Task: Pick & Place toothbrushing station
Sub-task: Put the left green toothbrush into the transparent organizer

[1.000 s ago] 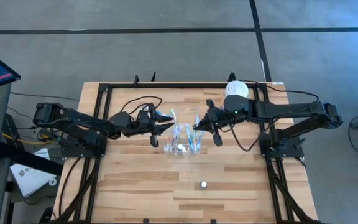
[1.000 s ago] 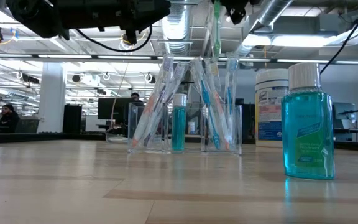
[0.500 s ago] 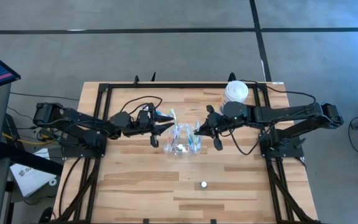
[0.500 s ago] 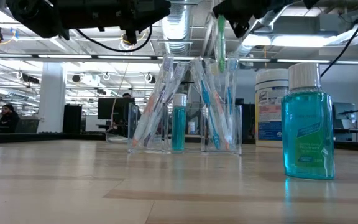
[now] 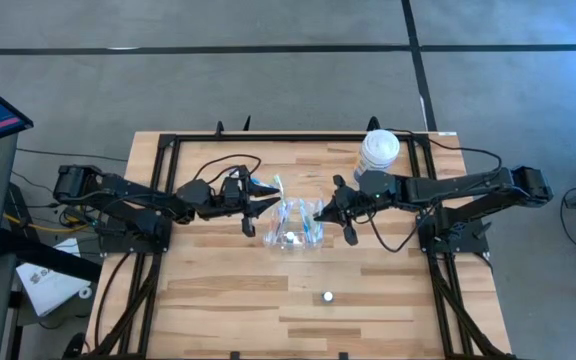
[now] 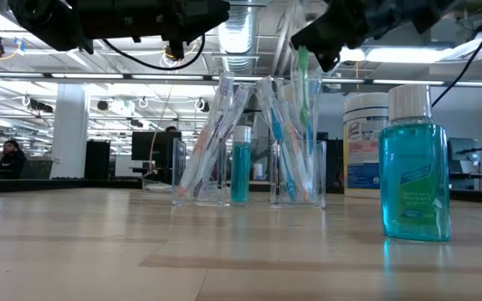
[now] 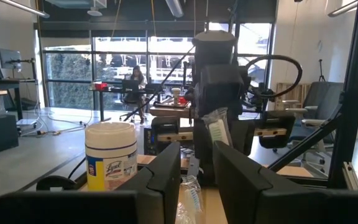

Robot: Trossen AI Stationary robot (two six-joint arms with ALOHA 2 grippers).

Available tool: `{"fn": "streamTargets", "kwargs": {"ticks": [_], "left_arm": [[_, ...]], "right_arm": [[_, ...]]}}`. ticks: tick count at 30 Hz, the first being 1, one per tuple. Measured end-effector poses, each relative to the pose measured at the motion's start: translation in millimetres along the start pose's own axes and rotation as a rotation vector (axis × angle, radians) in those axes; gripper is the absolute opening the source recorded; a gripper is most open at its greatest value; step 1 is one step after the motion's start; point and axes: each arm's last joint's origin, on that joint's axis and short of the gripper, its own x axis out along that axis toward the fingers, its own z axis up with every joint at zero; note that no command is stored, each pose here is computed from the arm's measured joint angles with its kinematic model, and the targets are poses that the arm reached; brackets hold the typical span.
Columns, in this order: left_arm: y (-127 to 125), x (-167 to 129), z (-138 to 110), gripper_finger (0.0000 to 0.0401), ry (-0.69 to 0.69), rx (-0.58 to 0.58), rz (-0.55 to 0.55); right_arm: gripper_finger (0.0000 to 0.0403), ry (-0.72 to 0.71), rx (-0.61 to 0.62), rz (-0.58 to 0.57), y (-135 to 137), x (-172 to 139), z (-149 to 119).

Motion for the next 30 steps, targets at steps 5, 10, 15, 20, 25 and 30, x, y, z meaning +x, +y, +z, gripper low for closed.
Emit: {"fn": "streamTargets", "kwargs": {"ticks": [5, 10, 15, 20, 25, 30], "left_arm": [[0, 0, 0, 0.0090, 0.000, 0.000, 0.000], [0, 0, 0, 0.0090, 0.000, 0.000, 0.000], [0, 0, 0, 0.0090, 0.000, 0.000, 0.000], [0, 0, 0, 0.0090, 0.000, 0.000, 0.000], [0, 0, 0, 0.0090, 0.000, 0.000, 0.000], [0, 0, 0, 0.0090, 0.000, 0.000, 0.000]], "right_arm": [[0.0008, 0.015, -0.001, -0.029, -2, 0, -4], [0.0008, -0.004, 0.014, -0.029, -3, 2, -17], [0.0008, -0.010, 0.035, -0.030, -4, 3, -32], [0.0008, -0.014, 0.044, -0.030, -4, 4, -41], [0.0008, -0.029, 0.043, -0.035, -5, 5, -47], [0.0008, -0.030, 0.054, -0.036, -5, 5, -56]]}}
